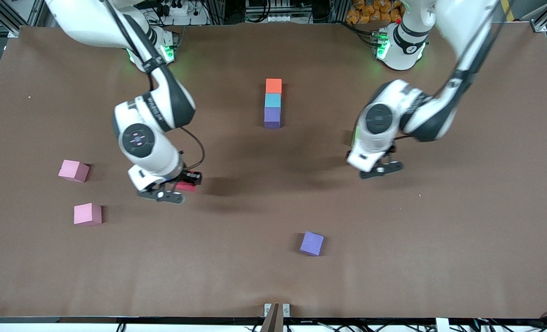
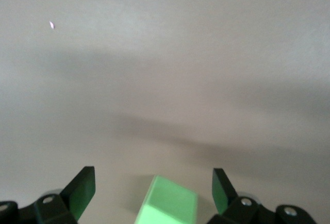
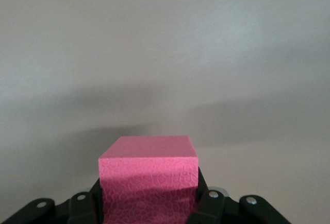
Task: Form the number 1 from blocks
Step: 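Grasp the green cube with the left gripper while the right gripper carries the red cube, then lower the red cube below the purple cube and open the right gripper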
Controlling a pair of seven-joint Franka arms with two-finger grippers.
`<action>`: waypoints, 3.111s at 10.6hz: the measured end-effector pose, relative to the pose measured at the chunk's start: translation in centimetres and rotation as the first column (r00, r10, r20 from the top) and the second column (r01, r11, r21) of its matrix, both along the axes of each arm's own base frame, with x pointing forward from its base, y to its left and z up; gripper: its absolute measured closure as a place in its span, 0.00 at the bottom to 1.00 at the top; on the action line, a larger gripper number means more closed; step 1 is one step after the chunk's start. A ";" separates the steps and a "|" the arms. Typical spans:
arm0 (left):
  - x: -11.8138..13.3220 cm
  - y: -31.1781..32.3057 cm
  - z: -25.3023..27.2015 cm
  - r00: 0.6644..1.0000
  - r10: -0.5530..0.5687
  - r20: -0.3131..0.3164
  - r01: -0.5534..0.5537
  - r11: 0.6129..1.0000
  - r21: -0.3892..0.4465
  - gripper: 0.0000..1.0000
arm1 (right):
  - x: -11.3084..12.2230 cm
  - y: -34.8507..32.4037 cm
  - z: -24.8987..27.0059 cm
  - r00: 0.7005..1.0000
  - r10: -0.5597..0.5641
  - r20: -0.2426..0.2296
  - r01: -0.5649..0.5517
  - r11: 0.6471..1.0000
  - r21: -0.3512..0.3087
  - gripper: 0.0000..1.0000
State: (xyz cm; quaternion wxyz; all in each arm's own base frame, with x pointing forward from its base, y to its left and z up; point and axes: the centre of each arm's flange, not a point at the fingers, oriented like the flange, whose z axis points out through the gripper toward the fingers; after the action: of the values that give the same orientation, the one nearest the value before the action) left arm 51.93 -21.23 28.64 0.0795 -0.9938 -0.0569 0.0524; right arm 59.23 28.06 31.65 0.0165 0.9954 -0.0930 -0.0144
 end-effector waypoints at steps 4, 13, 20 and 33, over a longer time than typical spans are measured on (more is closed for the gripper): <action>-4.2 1.2 -2.3 0.988 -0.127 -0.091 0.121 0.990 -0.067 0.00 | -4.3 9.5 -3.8 0.999 0.031 0.031 -0.032 0.999 0.027 0.37; -8.8 -3.1 -7.1 0.929 -0.301 -0.216 0.267 0.948 -0.174 0.00 | -14.3 22.8 -9.0 0.978 0.208 0.032 -0.209 0.977 0.043 0.37; -7.5 -2.2 -6.8 0.935 -0.278 -0.221 0.244 0.955 -0.169 0.00 | -16.9 23.4 -10.4 0.970 0.243 0.000 -0.243 0.970 0.020 0.37; -7.7 -2.1 -8.5 0.897 -0.356 -0.261 0.332 0.934 -0.132 0.00 | -20.9 24.0 -11.3 0.970 0.241 0.020 -0.242 0.970 0.036 0.37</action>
State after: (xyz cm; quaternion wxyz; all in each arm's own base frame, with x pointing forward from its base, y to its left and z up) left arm 44.26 -23.30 20.17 0.0530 -0.9731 0.1338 0.1801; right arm 38.34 52.03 20.33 -0.0016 0.9996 0.0289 -0.0063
